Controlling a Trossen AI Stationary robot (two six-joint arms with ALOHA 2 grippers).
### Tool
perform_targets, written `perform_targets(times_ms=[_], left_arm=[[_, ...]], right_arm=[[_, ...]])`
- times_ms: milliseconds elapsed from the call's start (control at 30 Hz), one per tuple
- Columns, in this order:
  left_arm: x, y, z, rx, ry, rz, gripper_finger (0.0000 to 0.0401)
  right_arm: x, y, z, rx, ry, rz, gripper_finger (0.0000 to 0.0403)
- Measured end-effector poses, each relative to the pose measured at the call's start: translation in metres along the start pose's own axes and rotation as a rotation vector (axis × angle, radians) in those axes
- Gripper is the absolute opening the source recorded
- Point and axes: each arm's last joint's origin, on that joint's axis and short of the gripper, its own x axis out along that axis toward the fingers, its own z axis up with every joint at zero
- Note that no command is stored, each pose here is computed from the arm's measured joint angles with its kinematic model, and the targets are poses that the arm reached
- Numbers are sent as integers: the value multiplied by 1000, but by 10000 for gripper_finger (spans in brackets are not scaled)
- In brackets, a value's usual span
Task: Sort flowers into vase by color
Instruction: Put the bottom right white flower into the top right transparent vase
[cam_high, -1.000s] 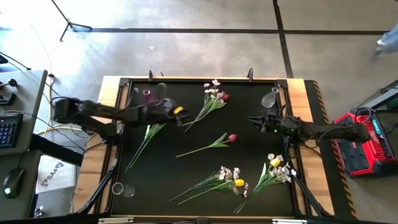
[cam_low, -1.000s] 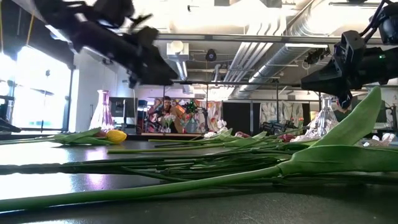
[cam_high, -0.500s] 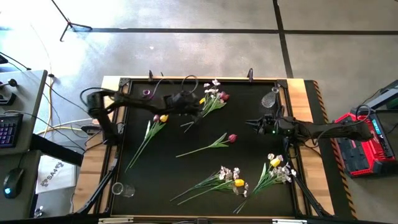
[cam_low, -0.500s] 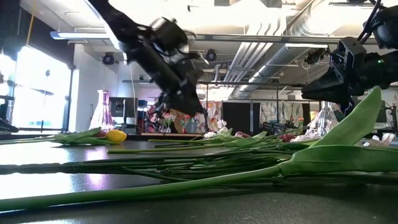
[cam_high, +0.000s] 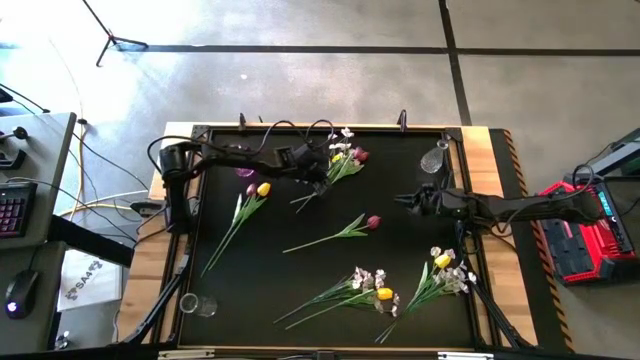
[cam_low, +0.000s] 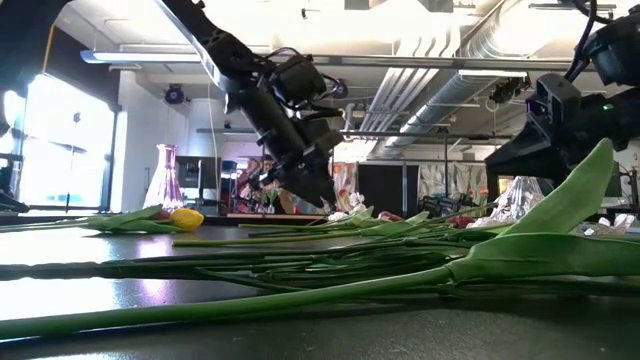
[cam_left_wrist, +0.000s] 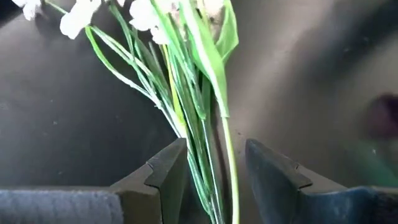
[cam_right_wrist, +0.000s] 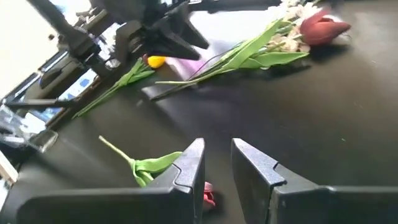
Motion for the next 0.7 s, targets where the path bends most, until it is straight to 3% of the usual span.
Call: perform_targets(times_ms=[367, 700], left_arm=[[-54, -7, 30, 142, -201, 8, 151], [-109, 9, 51, 37, -346, 10, 151]], right_arm=[[3, -1, -3, 163, 48, -51, 69], [7, 28, 38, 340, 151, -95, 69]])
